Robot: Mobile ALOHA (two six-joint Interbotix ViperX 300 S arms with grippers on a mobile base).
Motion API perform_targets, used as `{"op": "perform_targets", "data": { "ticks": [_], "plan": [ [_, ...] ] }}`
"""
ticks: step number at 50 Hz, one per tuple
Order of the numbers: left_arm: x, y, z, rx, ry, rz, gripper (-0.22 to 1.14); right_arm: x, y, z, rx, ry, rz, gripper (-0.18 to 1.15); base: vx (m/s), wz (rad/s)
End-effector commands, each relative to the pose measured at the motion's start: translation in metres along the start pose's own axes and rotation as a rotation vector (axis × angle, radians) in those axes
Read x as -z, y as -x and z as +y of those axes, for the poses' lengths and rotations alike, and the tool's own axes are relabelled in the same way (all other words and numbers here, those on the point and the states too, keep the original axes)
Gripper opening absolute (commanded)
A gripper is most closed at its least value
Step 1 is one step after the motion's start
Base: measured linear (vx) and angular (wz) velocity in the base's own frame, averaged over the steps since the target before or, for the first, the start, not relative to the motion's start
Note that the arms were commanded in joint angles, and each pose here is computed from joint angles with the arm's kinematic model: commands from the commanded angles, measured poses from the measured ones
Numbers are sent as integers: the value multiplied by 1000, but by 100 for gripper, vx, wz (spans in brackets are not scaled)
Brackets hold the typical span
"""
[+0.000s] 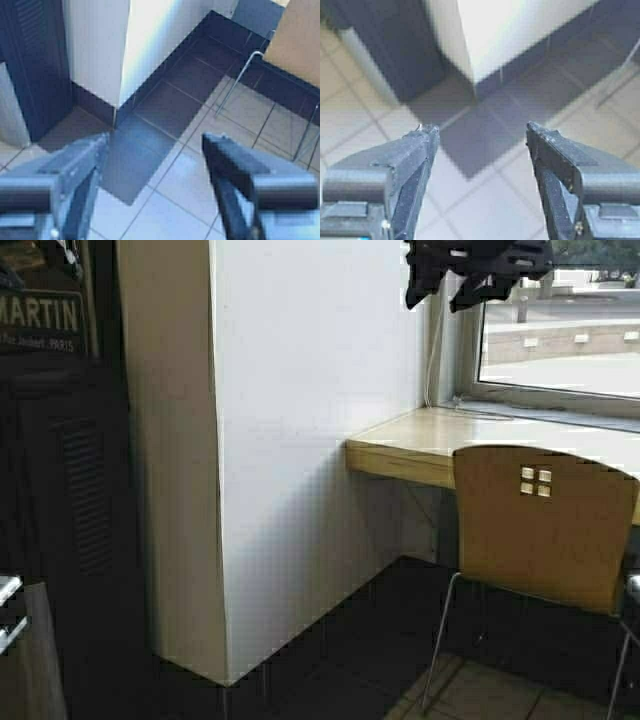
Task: Push the chairs under the table
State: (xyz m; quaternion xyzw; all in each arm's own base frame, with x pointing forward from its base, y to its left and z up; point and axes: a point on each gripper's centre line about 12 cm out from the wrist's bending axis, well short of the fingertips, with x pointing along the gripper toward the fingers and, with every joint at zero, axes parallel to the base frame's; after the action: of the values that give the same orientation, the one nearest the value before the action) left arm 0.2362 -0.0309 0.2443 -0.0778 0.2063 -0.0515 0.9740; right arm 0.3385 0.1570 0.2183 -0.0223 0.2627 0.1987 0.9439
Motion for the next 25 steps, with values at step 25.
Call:
{"op": "perform_targets", "data": {
  "ticks": [25],
  "plan": [
    [-8,-8,0,-6,43,-15,91,-16,11,-2,5,-15,-28,89,-42,-8]
  ]
}}
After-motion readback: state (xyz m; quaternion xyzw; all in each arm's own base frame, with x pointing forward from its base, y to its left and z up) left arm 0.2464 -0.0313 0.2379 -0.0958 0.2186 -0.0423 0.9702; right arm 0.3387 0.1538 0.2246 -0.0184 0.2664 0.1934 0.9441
